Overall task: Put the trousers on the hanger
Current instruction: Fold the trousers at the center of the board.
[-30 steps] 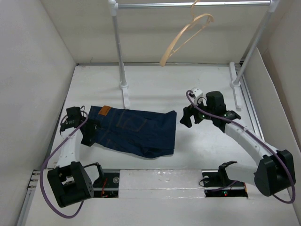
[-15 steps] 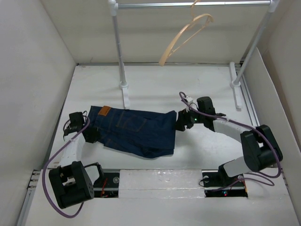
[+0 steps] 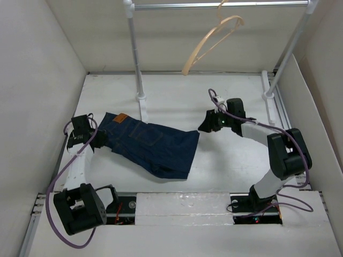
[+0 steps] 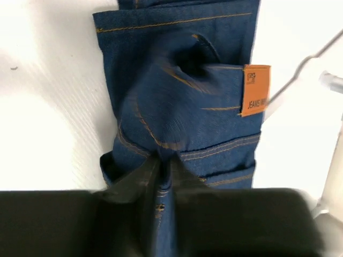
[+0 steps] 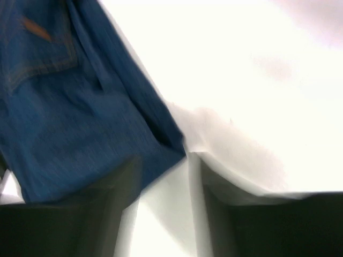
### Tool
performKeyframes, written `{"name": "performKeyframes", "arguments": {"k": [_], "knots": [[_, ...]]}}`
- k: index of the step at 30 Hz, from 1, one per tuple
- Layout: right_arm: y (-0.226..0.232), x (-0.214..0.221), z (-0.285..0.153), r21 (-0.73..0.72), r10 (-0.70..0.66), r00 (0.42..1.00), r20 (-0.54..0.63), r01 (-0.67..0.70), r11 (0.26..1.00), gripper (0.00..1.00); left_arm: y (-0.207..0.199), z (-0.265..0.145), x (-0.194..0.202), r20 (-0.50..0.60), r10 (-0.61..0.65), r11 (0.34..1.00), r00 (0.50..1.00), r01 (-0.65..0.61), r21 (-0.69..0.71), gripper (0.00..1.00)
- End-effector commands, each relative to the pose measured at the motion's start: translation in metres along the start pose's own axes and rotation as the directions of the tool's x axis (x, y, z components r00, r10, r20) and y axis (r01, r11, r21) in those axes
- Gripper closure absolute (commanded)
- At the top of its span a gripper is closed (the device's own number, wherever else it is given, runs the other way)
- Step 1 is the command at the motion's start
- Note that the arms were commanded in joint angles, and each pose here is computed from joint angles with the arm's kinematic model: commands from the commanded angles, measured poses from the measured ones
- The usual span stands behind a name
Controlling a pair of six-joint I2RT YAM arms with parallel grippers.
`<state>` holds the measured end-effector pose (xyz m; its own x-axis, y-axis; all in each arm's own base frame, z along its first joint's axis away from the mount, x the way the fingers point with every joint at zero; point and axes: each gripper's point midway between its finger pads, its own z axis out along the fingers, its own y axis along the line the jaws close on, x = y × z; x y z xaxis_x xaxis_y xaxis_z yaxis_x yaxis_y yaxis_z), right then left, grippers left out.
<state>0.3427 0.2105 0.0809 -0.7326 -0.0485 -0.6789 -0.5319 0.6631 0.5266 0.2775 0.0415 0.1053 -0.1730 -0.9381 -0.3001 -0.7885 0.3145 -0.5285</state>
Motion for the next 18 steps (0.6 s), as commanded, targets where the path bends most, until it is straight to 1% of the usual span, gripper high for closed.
{"name": "performKeyframes", "arguments": {"k": [1,2,3,4,5,6,7,8,9,10,11,12,14,15,17,18], "knots": [[0.013,-0.015,-0.005,-0.035,-0.084,0.996,-0.003,0.084,0.996,0.32,0.005,0.012,0.001,-0.015,0.026,0.999,1.000,-0.027,-0.027,0.86],[0.023,-0.008,-0.006,-0.055,-0.093,0.996,-0.009,0.093,0.994,0.26,0.008,0.013,0.003,-0.031,0.034,0.999,0.999,-0.035,-0.038,0.69],[0.029,-0.003,-0.010,-0.061,-0.096,0.995,-0.009,0.096,0.994,0.18,0.011,0.014,0.006,-0.048,0.045,0.997,0.998,-0.047,-0.056,0.57],[0.038,0.009,-0.018,-0.065,-0.100,0.995,-0.009,0.100,0.993,0.15,0.006,0.010,0.003,-0.044,0.068,0.997,0.997,-0.070,-0.044,0.47],[0.051,0.020,-0.018,-0.083,-0.108,0.994,-0.028,0.105,0.991,0.14,0.003,0.004,0.002,-0.047,0.082,0.996,0.996,-0.084,-0.036,0.37],[0.057,0.038,-0.024,-0.057,-0.105,0.993,-0.061,0.102,0.993,0.11,-0.017,-0.018,-0.011,0.017,0.117,0.992,0.993,-0.118,0.041,0.36],[0.057,0.038,-0.024,-0.057,-0.105,0.993,-0.061,0.102,0.993,0.11,-0.024,-0.023,-0.017,0.035,0.139,0.988,0.990,-0.141,0.060,0.36],[0.061,0.050,-0.029,-0.051,-0.092,0.994,-0.063,0.089,0.995,0.11,-0.038,-0.034,-0.019,0.069,0.180,0.977,0.981,-0.186,0.100,0.35],[0.063,0.056,-0.030,-0.042,-0.088,0.994,-0.059,0.085,0.995,0.09,-0.045,-0.046,-0.018,0.091,0.223,0.967,0.970,-0.232,0.107,0.36],[0.063,0.058,-0.031,-0.043,-0.084,0.996,-0.039,0.082,0.996,0.09,-0.062,-0.057,-0.018,0.118,0.264,0.951,0.957,-0.279,0.131,0.37],[0.060,0.066,-0.029,-0.043,-0.058,0.998,-0.035,0.057,0.997,0.08,-0.071,-0.059,-0.005,0.100,0.315,0.931,0.944,-0.327,0.160,0.39],[0.064,0.072,-0.026,-0.073,-0.052,0.997,-0.051,0.049,0.996,0.08,-0.088,-0.060,0.026,0.054,0.387,0.892,0.920,-0.389,0.231,0.40],[0.074,0.076,-0.017,-0.128,-0.047,0.997,-0.065,0.038,0.991,0.09,-0.101,-0.056,0.068,-0.027,0.442,0.858,0.897,-0.414,0.304,0.44],[0.085,0.086,-0.009,-0.169,-0.050,0.993,-0.104,0.032,0.985,0.10,-0.104,-0.048,0.108,-0.098,0.519,0.824,0.849,-0.466,0.322,0.44],[0.098,0.086,-0.001,-0.213,-0.046,0.993,-0.105,0.023,0.977,0.10,-0.113,-0.042,0.143,-0.142,0.590,0.779,0.795,-0.514,0.359,0.44],[0.100,0.091,0.003,-0.213,-0.032,0.992,-0.119,0.006,0.977,0.12,-0.104,-0.023,0.163,-0.199,0.626,0.769,0.754,-0.555,0.319,0.44]]}}
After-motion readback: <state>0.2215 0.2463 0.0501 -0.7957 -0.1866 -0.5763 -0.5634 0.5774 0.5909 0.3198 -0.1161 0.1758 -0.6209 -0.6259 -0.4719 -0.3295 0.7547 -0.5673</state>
